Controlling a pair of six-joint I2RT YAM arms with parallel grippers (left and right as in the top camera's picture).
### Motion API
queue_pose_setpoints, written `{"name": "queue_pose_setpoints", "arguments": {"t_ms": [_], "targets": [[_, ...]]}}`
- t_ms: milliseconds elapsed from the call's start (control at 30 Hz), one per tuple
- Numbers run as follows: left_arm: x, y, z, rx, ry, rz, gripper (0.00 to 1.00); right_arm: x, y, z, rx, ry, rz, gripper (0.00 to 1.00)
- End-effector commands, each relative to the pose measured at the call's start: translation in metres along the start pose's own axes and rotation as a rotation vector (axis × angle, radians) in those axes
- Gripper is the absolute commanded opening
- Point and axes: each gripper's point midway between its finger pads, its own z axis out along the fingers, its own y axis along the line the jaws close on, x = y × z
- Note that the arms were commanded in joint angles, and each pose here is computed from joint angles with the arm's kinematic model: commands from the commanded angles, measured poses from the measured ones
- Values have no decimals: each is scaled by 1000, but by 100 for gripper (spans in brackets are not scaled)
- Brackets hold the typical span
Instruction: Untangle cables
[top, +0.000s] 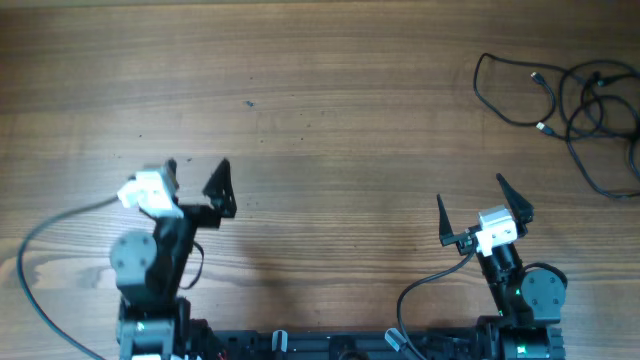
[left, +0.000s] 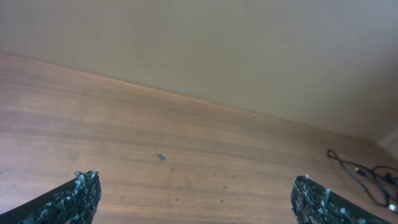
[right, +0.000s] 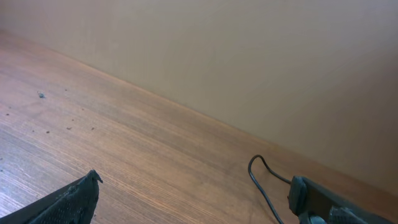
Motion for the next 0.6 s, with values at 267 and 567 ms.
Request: {"name": "queue_pose_setpoints", "arguments": {"t_ms": [267, 567], "targets": [[3, 10, -28, -42, -168, 102, 100, -1, -1, 0, 9, -7, 3, 100], [22, 19, -31, -67, -134, 94, 100, -1, -1, 0, 9, -7, 3, 100]]}}
